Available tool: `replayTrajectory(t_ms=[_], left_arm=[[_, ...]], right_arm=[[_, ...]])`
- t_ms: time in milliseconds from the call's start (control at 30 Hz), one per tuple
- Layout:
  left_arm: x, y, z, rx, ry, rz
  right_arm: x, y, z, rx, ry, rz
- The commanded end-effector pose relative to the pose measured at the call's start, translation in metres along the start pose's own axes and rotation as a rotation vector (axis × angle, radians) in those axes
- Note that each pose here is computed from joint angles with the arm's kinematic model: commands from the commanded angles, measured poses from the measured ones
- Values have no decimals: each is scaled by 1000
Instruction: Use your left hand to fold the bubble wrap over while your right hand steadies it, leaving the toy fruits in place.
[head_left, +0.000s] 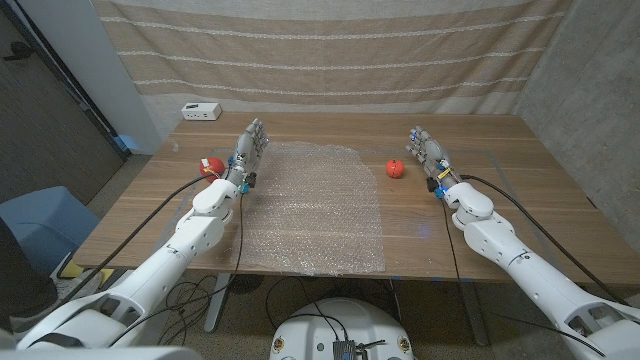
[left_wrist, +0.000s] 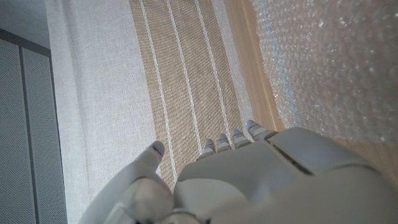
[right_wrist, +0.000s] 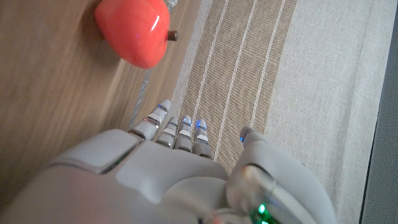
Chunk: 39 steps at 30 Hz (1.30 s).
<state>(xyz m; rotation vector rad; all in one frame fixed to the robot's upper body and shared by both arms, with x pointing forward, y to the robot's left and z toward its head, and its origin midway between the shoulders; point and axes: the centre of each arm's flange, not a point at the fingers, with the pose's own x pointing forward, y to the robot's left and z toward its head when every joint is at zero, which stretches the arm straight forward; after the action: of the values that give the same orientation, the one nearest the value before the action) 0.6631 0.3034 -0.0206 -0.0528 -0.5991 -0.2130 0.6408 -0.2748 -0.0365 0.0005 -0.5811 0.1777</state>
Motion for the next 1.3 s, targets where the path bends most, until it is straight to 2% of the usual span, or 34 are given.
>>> replayTrajectory(t_ms=[33,333,500,633,967,1100,1300], left_arm=[[10,19,-3,17,7,-2],[17,13,11,62,-12,-3],[18,10,18,100,-9,7],[15,6,22,144,-8,24],[6,5,37,251,-1,55],[2,7,43,307,9,58],[0,13,47,348,21,68]], right_arm=[[-4,39,25,-54,-49,-3],[2,38,28,-139,-60,10],[-4,37,31,-227,-57,12],[-13,39,32,-286,-64,18],[-43,53,44,-456,-73,36],[-57,62,51,-515,-88,47],[-71,75,58,-602,-93,60]])
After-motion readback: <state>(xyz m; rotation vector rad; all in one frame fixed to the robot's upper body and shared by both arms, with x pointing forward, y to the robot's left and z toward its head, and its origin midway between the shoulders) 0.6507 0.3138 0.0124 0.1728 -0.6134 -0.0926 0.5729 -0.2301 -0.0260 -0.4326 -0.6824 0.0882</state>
